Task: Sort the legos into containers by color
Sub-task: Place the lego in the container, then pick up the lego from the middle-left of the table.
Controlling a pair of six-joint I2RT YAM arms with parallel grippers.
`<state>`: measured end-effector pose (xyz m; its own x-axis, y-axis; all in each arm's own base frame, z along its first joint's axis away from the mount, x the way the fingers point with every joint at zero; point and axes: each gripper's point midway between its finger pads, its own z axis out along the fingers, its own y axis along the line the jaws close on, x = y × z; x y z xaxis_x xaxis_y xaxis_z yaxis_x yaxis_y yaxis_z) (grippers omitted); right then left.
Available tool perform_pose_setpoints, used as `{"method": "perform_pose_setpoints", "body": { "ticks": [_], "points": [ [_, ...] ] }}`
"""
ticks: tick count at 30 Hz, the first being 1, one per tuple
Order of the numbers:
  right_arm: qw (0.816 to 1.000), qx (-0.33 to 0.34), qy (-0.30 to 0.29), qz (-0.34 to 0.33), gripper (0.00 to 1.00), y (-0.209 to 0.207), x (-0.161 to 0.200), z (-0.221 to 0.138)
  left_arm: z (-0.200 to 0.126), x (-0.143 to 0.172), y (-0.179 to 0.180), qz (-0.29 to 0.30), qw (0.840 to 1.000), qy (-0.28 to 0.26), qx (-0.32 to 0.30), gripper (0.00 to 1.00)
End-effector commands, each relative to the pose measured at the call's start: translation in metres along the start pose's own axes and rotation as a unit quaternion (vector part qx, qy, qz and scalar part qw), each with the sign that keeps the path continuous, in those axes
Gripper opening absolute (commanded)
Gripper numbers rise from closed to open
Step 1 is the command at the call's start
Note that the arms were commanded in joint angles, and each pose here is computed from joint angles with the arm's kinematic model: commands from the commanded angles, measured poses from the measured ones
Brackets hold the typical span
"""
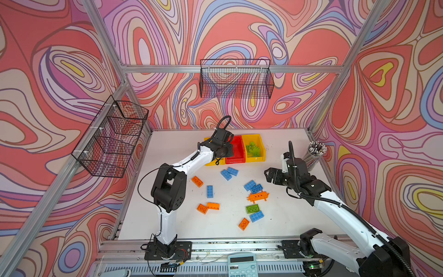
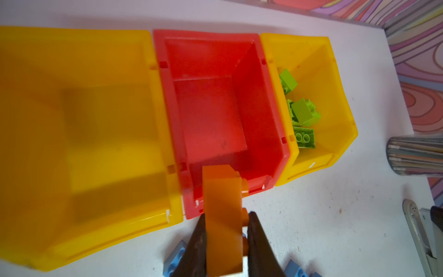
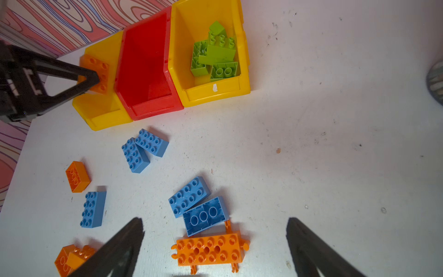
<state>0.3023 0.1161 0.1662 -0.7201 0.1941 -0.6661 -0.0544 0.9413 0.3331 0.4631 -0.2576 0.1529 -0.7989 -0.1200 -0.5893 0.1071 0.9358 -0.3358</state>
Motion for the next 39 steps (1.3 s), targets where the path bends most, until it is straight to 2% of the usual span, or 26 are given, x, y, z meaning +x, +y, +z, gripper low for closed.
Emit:
{"method": "perform_pose_setpoints", "body": {
  "ticks": [1,8,10,12,13,15,17,20,26,29,33,36,39],
  "points": [
    [1.0,-0.009,-0.007,-0.004,0.98,0.007,-0.008,0.0,-0.006,-0.01,0.046,-0.023,0.999,-0.015,-0.041,0.13],
    [1.0,-0.008,-0.006,-0.002,0.98,0.007,-0.008,-0.002,0.013,-0.004,0.074,-0.039,0.997,0.007,-0.06,0.14],
    [1.0,-0.005,-0.007,-0.002,0.98,0.006,-0.009,-0.003,0.02,-0.003,0.077,-0.04,0.997,0.014,-0.062,0.18],
    [1.0,-0.004,-0.008,-0.002,0.98,0.005,-0.008,-0.005,0.026,-0.003,0.079,-0.04,0.997,0.019,-0.066,0.34],
    [1.0,-0.004,-0.01,-0.002,0.98,0.005,-0.009,-0.006,0.028,-0.003,0.079,-0.04,0.997,0.021,-0.066,0.49],
    [1.0,-0.004,-0.01,-0.002,0.98,0.005,-0.009,-0.006,0.029,-0.004,0.079,-0.038,0.997,0.023,-0.067,0.7],
    [1.0,-0.005,-0.011,-0.001,0.98,0.005,-0.009,-0.007,0.024,-0.005,0.078,-0.038,0.997,0.02,-0.065,0.77],
    [1.0,-0.008,-0.011,-0.002,0.98,0.007,-0.009,-0.006,0.005,-0.01,0.073,-0.041,0.998,0.002,-0.056,0.78],
    [1.0,-0.013,-0.007,-0.002,0.98,0.009,-0.008,-0.004,-0.059,-0.008,0.083,-0.055,0.995,-0.049,-0.074,0.78],
    [1.0,-0.016,-0.006,-0.003,0.98,0.01,-0.008,-0.004,-0.08,0.018,0.103,-0.067,0.991,-0.048,-0.106,0.78],
    [1.0,-0.02,-0.004,-0.002,0.98,0.011,-0.007,-0.003,-0.091,0.064,0.128,-0.084,0.987,-0.024,-0.136,0.78],
    [1.0,-0.027,-0.002,-0.001,0.98,0.013,-0.006,-0.002,-0.087,0.094,0.145,-0.096,0.983,-0.009,-0.155,0.81],
    [0.999,-0.033,0.0,0.001,0.98,0.015,-0.005,-0.002,-0.075,0.11,0.148,-0.103,0.984,0.01,-0.148,0.82]
  ]
}}
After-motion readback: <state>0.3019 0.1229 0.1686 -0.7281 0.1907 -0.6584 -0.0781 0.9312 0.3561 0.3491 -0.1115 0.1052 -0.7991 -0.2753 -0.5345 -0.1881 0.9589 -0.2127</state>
